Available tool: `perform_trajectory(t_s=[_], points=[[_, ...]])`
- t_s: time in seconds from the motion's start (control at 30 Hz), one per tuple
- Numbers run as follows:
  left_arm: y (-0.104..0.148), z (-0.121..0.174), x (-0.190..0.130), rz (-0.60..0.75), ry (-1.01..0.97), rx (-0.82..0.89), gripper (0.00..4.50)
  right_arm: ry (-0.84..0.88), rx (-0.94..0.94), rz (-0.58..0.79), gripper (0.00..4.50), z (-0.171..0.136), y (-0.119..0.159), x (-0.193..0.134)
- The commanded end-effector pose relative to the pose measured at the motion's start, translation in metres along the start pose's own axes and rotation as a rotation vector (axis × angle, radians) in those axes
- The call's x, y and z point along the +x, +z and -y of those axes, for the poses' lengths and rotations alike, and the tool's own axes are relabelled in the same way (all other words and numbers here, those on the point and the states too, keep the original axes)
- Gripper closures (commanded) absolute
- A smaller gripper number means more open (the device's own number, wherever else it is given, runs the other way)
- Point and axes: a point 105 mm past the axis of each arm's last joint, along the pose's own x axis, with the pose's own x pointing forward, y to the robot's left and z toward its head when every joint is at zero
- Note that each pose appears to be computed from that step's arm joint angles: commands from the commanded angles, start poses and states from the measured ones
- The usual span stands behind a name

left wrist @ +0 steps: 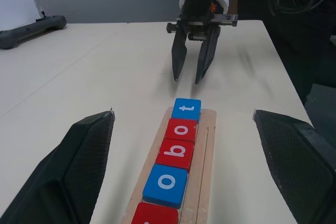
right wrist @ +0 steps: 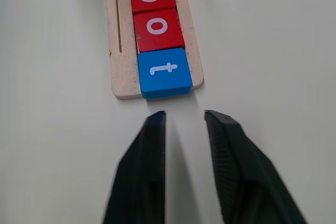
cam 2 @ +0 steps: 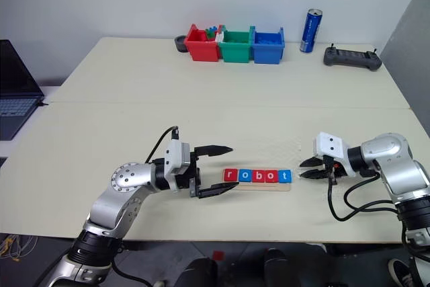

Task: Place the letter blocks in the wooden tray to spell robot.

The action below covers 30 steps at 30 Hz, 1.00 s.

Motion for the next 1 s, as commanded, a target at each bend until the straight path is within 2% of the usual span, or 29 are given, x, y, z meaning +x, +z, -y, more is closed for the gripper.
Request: perform_trajectory(t_s=[0.03, 1.0], points=[[0.008, -0.003, 0.0, 0.021, 0.003, 0.036, 0.0, -0.012, -0.027, 0.031, 4.47, 0.0, 0.007, 0.0], [0.009, 0.0, -0.004, 0.013, 0.01, 0.035, 0.0, 0.025, -0.053, 0.069, 4.47, -0.007, 0.017, 0.023]])
